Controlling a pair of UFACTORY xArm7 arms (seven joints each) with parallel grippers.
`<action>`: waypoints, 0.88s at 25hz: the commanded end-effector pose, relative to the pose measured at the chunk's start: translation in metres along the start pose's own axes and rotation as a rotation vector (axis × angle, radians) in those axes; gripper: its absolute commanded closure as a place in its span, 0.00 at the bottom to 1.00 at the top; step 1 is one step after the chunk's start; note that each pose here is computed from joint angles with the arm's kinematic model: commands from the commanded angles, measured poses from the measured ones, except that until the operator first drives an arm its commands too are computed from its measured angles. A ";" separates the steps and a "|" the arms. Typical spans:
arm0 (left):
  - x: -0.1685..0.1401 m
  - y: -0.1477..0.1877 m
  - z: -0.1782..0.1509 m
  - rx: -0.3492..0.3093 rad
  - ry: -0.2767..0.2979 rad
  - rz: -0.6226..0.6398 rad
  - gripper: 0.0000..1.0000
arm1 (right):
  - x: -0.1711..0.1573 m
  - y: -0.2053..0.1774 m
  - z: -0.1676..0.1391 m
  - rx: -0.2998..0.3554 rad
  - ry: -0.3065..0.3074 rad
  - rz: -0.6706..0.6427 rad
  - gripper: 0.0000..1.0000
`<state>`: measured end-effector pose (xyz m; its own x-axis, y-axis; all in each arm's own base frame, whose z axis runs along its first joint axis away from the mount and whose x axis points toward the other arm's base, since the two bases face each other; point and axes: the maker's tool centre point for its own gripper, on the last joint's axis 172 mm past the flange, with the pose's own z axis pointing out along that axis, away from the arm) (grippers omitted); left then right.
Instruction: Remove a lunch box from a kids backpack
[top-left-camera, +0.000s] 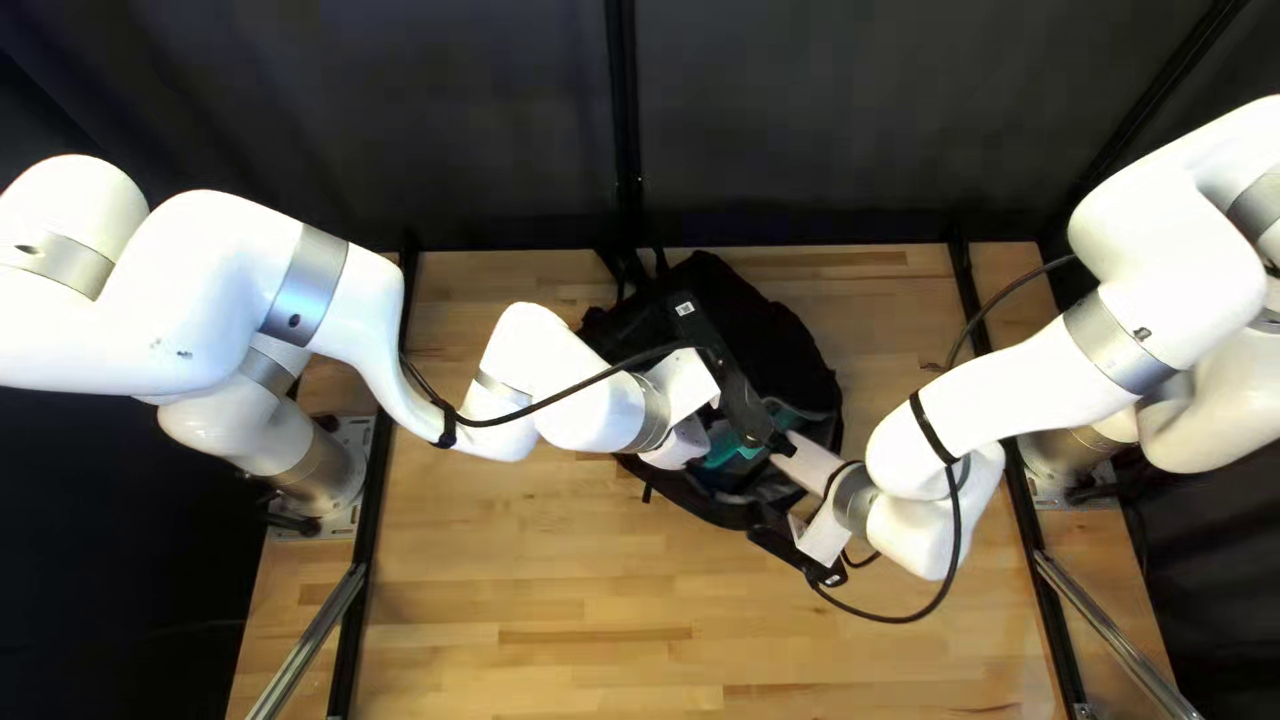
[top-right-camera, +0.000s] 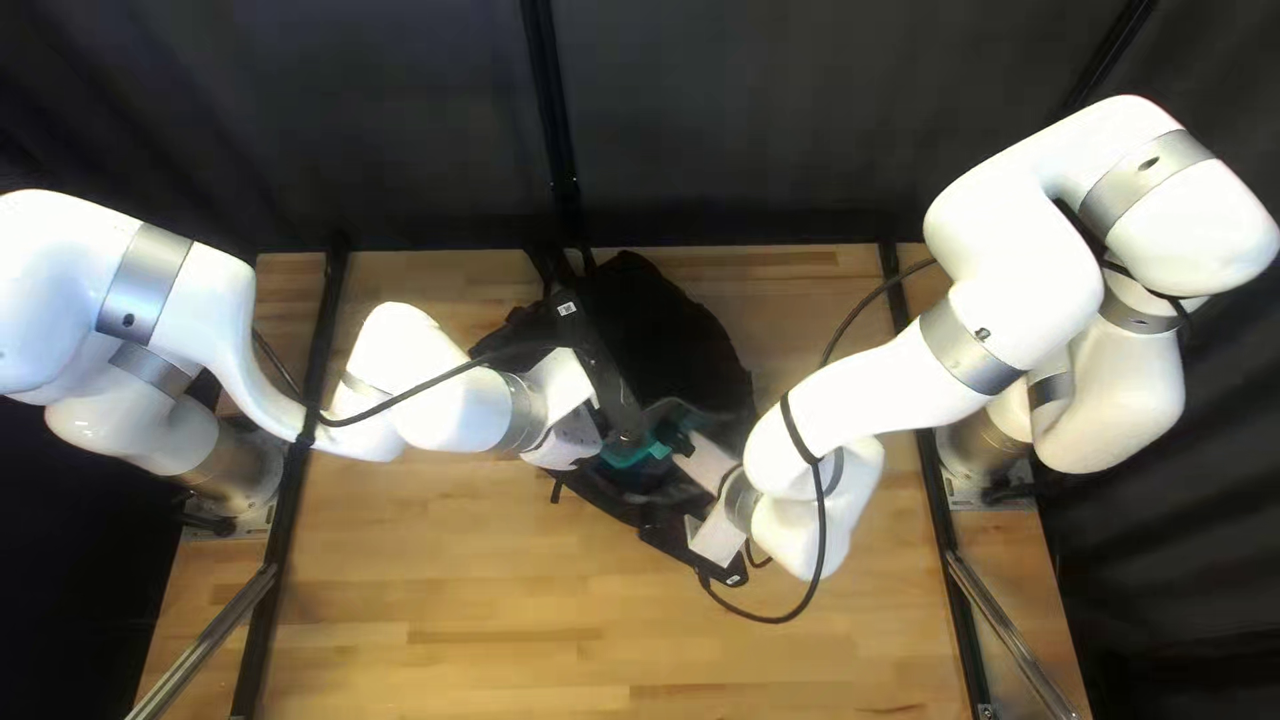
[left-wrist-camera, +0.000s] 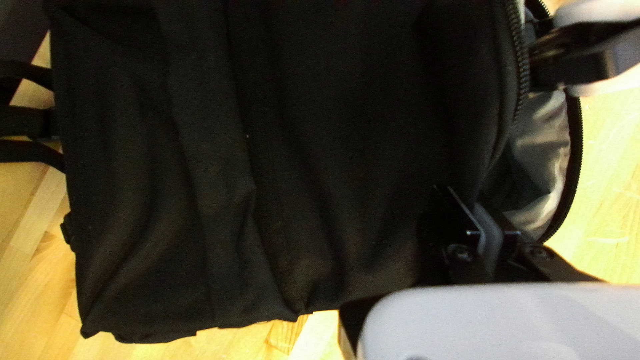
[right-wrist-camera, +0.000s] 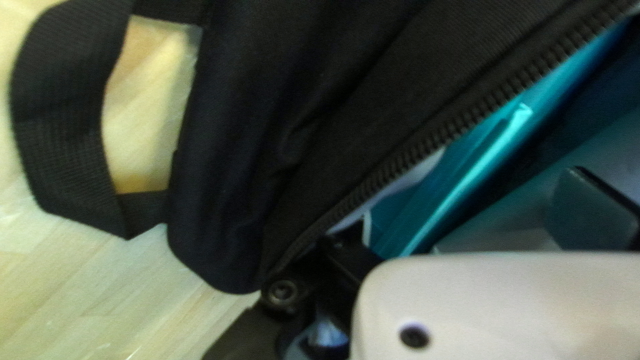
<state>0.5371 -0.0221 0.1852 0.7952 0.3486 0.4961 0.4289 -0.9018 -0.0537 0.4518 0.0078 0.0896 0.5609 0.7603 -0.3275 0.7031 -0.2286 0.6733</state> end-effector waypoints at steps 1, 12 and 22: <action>0.001 0.000 0.000 -0.001 0.002 0.000 1.00 | -0.008 0.000 0.004 0.011 0.000 0.006 0.09; 0.003 0.000 -0.002 -0.002 0.004 0.004 1.00 | -0.026 0.005 0.005 0.037 -0.004 0.039 0.94; 0.002 -0.002 -0.002 -0.003 0.002 0.006 1.00 | -0.034 0.008 -0.009 0.046 -0.014 0.054 1.00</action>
<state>0.5375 -0.0204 0.1879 0.7969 0.3426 0.4975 0.4228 -0.9046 -0.0543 0.4382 -0.0169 0.1062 0.6008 0.7403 -0.3017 0.6926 -0.2937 0.6588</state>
